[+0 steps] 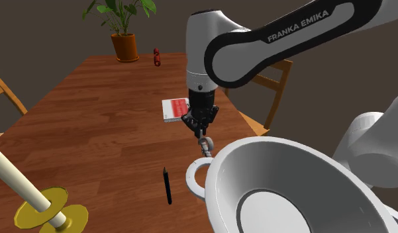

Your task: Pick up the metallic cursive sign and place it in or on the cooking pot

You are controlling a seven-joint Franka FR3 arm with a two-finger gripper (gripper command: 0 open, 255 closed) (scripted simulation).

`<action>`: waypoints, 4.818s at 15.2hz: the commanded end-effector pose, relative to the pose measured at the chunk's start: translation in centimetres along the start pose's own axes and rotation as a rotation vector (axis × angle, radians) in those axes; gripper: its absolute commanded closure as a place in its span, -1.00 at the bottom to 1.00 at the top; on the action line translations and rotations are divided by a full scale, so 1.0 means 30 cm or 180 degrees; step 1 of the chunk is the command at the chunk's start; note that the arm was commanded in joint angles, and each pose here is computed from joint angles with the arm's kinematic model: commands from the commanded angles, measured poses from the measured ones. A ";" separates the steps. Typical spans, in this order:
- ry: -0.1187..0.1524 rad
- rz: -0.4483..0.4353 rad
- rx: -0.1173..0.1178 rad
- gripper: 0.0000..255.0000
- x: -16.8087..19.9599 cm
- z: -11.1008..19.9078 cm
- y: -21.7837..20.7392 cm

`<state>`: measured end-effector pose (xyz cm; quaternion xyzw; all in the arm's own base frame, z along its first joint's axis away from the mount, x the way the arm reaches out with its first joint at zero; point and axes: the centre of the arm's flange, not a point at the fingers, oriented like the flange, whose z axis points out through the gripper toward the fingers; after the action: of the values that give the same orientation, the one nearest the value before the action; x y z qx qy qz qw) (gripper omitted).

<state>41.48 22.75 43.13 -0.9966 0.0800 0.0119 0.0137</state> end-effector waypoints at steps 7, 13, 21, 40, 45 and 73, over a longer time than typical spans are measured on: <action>-0.0001 0.0000 0.0000 1.00 -0.003 -0.138 0.000; -0.0001 0.0000 0.0000 1.00 -0.006 -0.243 -0.002; -0.0001 0.0000 0.0000 1.00 -0.010 -0.384 -0.006; -0.0001 0.0000 0.0000 1.00 -0.235 -0.614 -0.031; -0.0001 0.0000 0.0000 1.00 -0.454 -0.615 -0.051; -0.0001 0.0000 0.0000 1.00 -1.130 -0.391 -0.107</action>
<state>8.80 31.01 56.49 -0.9966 0.0800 0.0122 0.0135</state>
